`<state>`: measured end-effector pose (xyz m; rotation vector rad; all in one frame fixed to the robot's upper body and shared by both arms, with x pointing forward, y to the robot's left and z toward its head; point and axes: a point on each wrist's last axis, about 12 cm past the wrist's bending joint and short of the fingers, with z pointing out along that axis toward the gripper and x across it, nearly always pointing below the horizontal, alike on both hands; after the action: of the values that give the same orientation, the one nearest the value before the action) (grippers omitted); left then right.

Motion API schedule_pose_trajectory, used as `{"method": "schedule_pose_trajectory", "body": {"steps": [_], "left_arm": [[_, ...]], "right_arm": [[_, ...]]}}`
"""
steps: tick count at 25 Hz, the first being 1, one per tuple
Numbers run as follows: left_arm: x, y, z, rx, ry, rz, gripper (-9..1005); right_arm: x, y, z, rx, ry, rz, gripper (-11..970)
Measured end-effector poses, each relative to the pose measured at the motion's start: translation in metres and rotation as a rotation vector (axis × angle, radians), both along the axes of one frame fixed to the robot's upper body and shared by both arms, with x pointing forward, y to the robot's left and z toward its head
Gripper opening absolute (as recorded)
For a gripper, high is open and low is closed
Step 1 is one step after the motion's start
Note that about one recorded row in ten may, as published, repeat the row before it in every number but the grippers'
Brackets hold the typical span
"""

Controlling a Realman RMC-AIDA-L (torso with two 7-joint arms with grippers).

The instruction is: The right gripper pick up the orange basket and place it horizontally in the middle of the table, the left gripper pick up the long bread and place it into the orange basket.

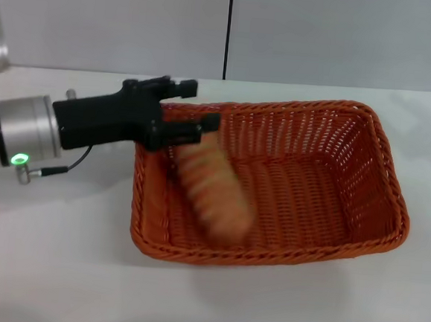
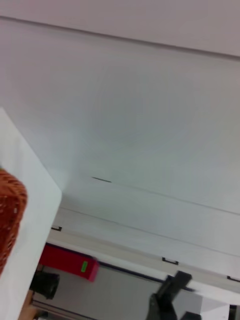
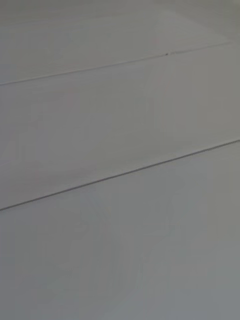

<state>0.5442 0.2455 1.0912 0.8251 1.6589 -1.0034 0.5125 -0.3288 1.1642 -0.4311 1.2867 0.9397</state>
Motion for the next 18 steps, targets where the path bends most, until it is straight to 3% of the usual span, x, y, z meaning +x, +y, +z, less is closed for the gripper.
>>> {"method": "schedule_pose_trajectory", "body": {"steps": [5,9,12,13,14,15,18], "left_arm": [[-0.013,0.009,-0.008,0.004,0.008,0.004,685],[-0.020,0.026,-0.007,-0.046,-0.006,0.079,787],[-0.035,0.065,-0.002,-0.115,-0.091,0.229,813],[-0.035,0.065,-0.002,-0.115,-0.091,0.229,813],[-0.047,0.087,-0.001,-0.128,-0.140,0.310,813],[-0.047,0.087,-0.001,-0.128,-0.140,0.310,813],[-0.070,0.121,0.000,-0.135,-0.220,0.459,813]], "right_arm": [[-0.004,-0.006,0.002,0.006,-0.019,-0.001,680],[-0.010,-0.013,0.006,0.003,-0.042,-0.017,680],[-0.016,-0.027,0.006,-0.004,-0.054,-0.078,680],[-0.019,-0.031,0.005,-0.006,-0.058,-0.101,680],[-0.022,-0.037,0.004,-0.008,-0.062,-0.130,681],[-0.022,-0.037,0.004,-0.008,-0.062,-0.130,681],[-0.032,-0.055,0.000,-0.033,-0.083,-0.243,681]]}}
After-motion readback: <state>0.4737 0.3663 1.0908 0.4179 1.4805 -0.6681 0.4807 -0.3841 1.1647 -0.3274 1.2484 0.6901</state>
